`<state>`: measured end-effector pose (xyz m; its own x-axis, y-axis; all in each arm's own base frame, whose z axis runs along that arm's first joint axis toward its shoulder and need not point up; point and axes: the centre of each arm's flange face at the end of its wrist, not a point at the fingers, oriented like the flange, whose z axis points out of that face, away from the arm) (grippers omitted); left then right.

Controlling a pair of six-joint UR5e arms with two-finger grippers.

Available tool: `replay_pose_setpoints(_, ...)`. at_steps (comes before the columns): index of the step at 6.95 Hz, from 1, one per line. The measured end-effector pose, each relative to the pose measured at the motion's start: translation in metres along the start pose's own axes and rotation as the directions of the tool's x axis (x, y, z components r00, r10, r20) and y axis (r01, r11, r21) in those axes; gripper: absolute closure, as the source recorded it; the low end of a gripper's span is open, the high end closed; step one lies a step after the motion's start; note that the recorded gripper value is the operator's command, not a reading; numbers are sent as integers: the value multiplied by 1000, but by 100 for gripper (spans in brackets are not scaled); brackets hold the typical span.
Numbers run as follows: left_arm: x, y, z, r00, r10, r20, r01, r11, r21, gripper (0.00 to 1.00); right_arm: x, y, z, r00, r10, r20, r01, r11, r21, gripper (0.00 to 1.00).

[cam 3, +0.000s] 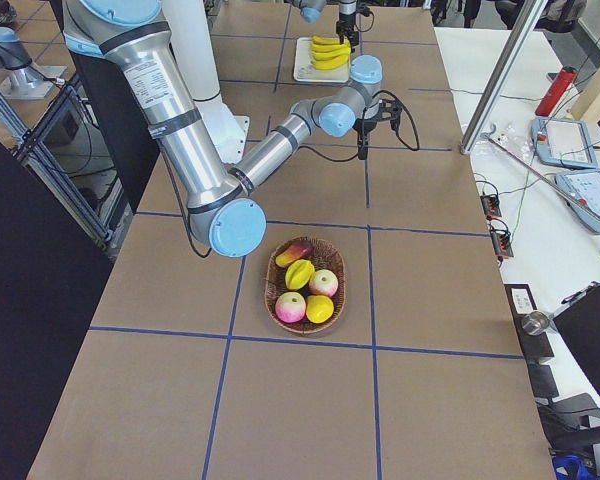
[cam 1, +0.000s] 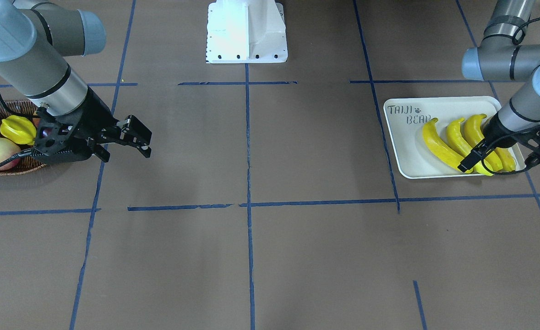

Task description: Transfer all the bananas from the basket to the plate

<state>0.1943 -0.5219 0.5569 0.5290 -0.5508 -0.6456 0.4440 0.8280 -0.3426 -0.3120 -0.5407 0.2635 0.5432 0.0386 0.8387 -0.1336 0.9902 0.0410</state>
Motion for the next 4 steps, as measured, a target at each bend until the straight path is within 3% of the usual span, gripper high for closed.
replay_pose_setpoints(1,-9,-16,-24,997,60,-43,-61,998,-24,0,14,-5,-5,1000,10,-5,-10,1000,1,0)
replay_pose_setpoints(2,-22,-34,-44,980,185,-69,-187,982,-27,0,42,-14,-12,1000,4,-19,-4,1000,-1,0)
replay_pose_setpoints(3,-39,-53,-62,947,317,-57,-319,948,-21,0,80,-23,-21,998,-31,-46,31,999,-8,0)
replay_pose_setpoints(4,-65,-77,-80,895,446,-24,-447,894,-29,0,127,-31,-31,992,-87,-89,85,996,-23,0)
